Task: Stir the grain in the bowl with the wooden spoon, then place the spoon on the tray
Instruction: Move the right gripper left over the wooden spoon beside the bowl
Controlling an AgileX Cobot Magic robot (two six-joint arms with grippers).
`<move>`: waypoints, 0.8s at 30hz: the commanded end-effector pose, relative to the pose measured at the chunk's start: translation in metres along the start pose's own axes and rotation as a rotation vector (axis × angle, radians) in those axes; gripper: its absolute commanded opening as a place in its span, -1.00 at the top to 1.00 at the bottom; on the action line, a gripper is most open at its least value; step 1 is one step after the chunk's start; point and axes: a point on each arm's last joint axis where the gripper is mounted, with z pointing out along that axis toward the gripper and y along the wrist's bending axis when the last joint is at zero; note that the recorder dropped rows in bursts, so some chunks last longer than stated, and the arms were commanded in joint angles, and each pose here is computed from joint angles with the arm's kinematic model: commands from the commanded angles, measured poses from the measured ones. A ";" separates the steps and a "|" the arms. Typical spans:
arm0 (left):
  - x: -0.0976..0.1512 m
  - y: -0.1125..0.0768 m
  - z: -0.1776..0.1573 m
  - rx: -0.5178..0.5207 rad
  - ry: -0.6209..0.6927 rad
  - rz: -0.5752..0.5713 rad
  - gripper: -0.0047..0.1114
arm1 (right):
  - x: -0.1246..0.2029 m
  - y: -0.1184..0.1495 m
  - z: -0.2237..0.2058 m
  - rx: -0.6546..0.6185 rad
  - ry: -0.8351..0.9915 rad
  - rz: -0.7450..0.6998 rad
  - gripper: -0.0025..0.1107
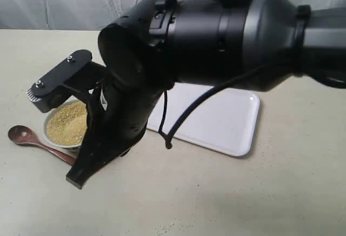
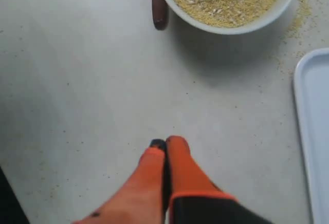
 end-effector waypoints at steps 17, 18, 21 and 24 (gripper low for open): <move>0.000 0.000 0.000 -0.003 -0.012 0.001 0.92 | -0.053 0.009 0.059 -0.141 -0.102 0.136 0.97; 0.000 0.000 0.000 -0.003 -0.012 0.001 0.92 | -0.059 0.010 0.063 -0.154 -0.107 0.139 0.97; 0.000 0.000 0.000 -0.003 -0.012 0.001 0.92 | -0.077 0.011 0.074 -0.186 -0.119 0.119 0.97; 0.000 0.000 0.000 -0.003 -0.012 0.001 0.92 | -0.087 0.010 0.082 -0.186 -0.128 0.096 0.97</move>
